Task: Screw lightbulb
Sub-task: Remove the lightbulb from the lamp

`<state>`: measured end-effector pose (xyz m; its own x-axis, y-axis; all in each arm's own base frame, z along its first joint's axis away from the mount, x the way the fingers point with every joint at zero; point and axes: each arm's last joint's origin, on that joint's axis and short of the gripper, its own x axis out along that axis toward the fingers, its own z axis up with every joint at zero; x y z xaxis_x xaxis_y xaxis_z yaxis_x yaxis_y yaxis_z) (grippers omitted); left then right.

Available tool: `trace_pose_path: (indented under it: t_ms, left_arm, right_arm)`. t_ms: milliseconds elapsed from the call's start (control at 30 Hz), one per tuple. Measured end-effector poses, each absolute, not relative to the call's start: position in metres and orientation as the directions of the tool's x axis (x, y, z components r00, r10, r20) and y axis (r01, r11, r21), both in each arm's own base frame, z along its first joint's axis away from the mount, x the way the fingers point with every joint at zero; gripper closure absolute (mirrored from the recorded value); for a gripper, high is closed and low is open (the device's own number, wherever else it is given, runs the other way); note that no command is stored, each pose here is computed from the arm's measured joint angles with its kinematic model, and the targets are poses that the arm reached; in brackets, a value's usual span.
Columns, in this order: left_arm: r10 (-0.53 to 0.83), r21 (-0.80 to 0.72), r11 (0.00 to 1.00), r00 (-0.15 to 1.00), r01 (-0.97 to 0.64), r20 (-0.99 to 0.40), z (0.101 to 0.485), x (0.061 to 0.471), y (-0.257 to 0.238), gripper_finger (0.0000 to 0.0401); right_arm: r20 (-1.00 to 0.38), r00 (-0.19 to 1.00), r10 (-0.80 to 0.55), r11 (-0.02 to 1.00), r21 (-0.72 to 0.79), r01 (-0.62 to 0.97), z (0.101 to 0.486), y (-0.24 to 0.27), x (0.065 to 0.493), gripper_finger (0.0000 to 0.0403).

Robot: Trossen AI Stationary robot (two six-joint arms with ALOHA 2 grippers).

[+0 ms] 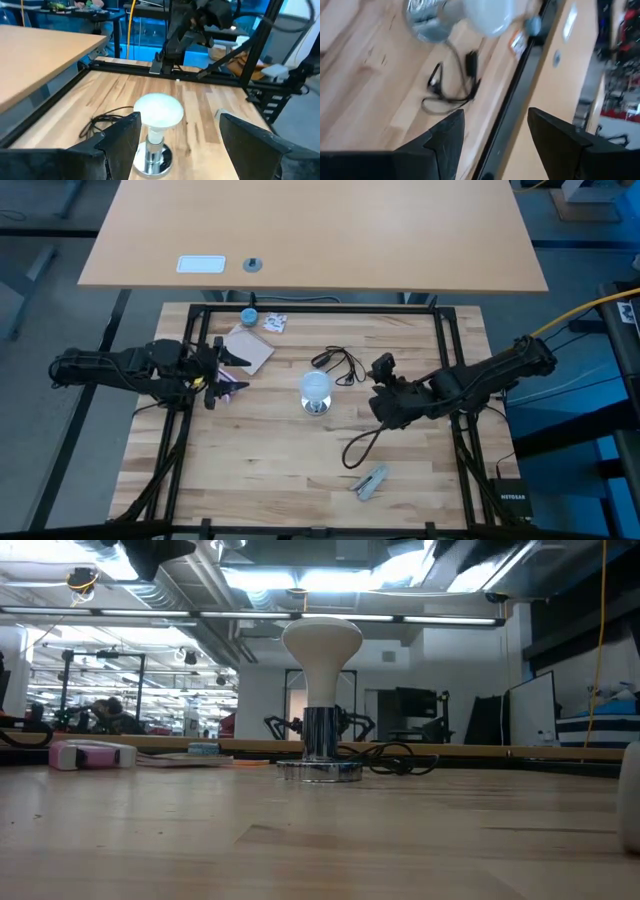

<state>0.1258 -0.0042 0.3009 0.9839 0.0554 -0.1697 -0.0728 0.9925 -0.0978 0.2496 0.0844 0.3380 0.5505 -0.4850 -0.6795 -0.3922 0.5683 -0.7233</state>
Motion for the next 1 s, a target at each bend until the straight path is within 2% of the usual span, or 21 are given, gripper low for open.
trace_pose_path:
  t_ms: [300,667,800,1000]
  left_arm:
    - [0.055,-0.195,0.977,0.985,-0.087,-0.164,0.302,0.126,-0.004,0.0138]
    - [0.055,-0.186,0.979,0.985,-0.086,-0.165,0.301,0.126,-0.004,0.0138]
    - [0.055,-0.229,0.969,0.985,-0.093,-0.165,0.301,0.126,-0.004,0.0138]
    - [0.055,-0.269,0.958,0.985,-0.099,-0.165,0.301,0.126,-0.004,0.0138]
  right_arm:
    - [-0.610,0.658,-0.441,0.599,-0.746,-0.290,0.387,0.085,0.250,0.0178]
    - [-0.593,0.665,-0.454,0.599,-0.756,-0.266,0.391,0.084,0.249,0.0178]
    - [-0.533,0.683,-0.499,0.609,-0.777,-0.161,0.404,0.076,0.235,0.0178]
    - [-0.499,0.725,-0.475,0.646,-0.757,-0.098,0.424,0.064,0.205,0.0178]
